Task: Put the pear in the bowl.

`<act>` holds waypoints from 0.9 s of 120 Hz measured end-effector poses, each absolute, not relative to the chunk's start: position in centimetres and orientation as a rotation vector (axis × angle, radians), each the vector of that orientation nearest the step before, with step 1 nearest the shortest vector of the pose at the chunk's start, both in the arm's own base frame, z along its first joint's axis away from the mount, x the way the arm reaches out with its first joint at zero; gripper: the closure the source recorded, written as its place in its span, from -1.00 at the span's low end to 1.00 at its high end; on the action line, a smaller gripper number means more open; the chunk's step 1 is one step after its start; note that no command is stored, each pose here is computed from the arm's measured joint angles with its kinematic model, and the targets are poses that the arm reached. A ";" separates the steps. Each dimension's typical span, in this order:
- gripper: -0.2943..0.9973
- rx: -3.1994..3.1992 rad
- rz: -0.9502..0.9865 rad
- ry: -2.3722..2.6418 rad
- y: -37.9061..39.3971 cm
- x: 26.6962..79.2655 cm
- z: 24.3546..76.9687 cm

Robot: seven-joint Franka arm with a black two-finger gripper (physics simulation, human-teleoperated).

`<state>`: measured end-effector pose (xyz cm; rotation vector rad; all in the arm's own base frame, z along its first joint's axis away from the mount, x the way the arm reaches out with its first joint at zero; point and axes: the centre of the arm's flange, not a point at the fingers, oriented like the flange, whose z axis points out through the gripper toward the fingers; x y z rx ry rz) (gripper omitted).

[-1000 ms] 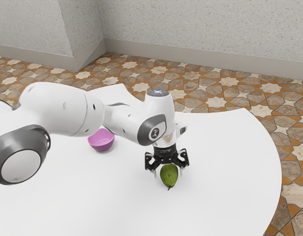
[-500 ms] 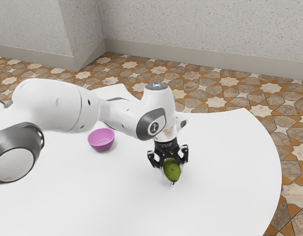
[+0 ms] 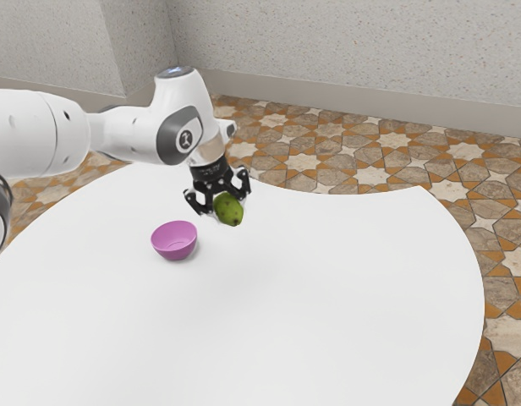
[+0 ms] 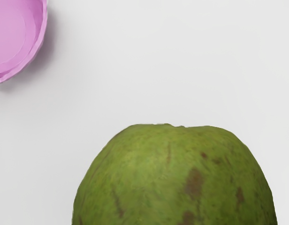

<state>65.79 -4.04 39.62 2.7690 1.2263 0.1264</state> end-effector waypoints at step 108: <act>0.10 2.838 0.045 1.435 11.5 66.7 32.0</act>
